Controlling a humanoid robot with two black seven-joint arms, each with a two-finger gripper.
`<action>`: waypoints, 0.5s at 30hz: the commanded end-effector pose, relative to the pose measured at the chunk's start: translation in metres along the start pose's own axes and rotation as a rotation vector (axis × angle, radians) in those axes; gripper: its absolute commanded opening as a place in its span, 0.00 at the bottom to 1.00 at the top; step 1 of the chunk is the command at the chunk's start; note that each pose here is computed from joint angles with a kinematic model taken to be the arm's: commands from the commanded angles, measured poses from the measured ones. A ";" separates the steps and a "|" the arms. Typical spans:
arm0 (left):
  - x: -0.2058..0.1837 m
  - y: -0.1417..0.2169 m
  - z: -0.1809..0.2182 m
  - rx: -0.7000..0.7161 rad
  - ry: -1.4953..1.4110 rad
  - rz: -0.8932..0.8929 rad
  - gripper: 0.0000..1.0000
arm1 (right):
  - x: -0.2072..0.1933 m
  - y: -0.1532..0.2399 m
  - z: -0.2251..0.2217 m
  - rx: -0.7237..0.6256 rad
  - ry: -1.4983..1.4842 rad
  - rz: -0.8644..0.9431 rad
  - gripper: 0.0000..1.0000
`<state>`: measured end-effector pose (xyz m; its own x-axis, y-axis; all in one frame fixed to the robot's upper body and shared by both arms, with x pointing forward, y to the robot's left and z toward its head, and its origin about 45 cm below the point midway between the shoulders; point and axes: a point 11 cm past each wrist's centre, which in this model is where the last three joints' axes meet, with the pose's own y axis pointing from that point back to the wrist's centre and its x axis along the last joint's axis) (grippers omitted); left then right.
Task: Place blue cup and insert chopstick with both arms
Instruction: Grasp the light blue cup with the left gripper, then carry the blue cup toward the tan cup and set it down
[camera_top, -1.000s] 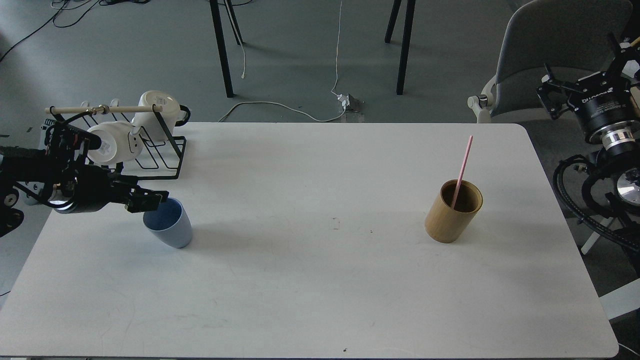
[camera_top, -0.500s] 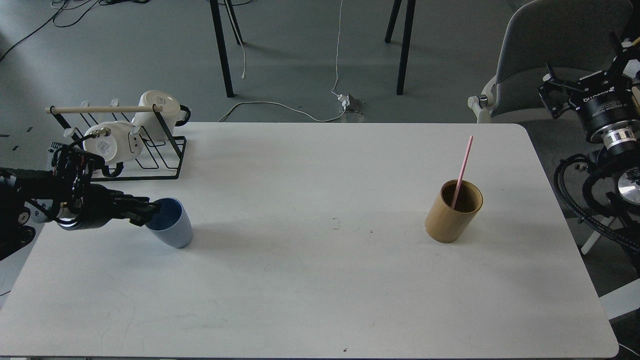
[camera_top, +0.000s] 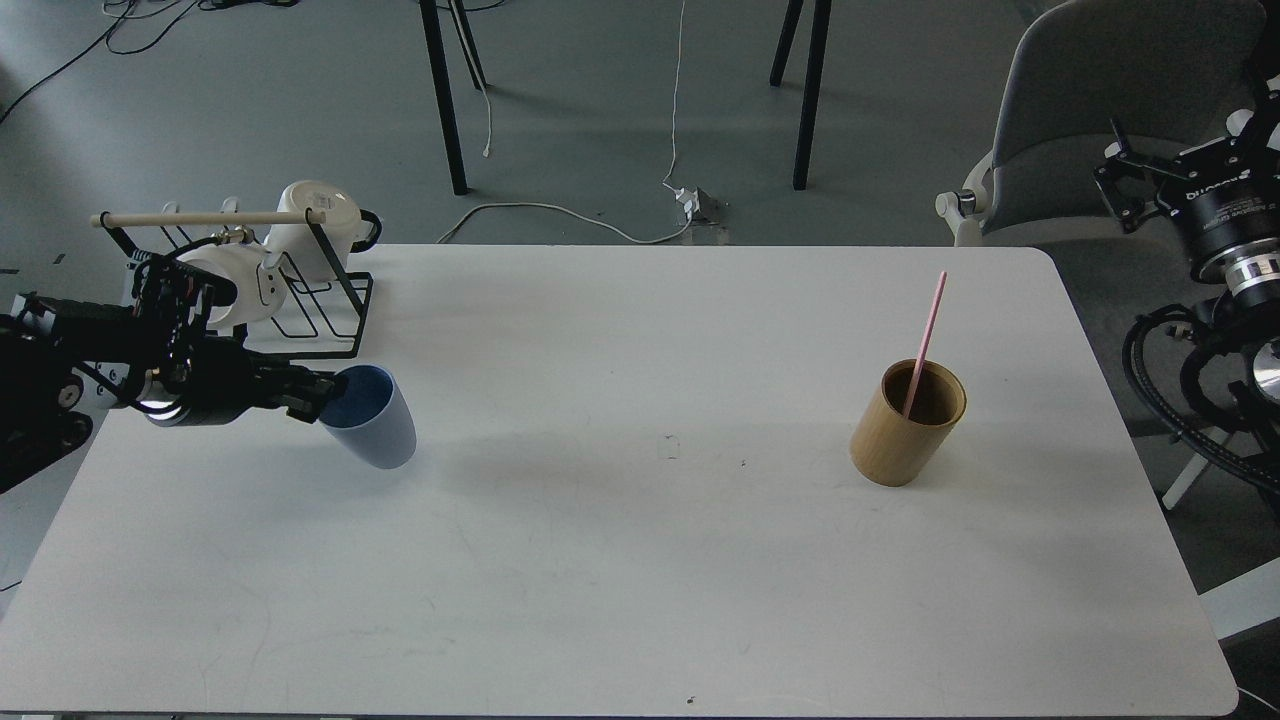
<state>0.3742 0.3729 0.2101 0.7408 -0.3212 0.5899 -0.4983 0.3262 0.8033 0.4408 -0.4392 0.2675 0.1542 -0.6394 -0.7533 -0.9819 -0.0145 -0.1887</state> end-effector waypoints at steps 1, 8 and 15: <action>0.059 0.007 0.028 -0.039 -0.094 0.075 0.00 | 0.001 0.001 -0.012 0.017 0.018 0.003 0.99; 0.144 -0.036 0.166 -0.234 -0.361 0.181 0.00 | 0.012 0.012 -0.057 0.068 0.090 0.036 0.99; 0.110 -0.093 0.295 -0.433 -0.572 0.067 0.01 | 0.027 0.027 -0.071 0.086 0.108 0.077 0.99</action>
<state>0.3926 0.0806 0.2476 0.3429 -0.6094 0.7149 -0.3081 0.6460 0.6984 0.4158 -0.5052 0.2897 0.0773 -0.7145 -0.6953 -0.9770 0.0847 -0.1956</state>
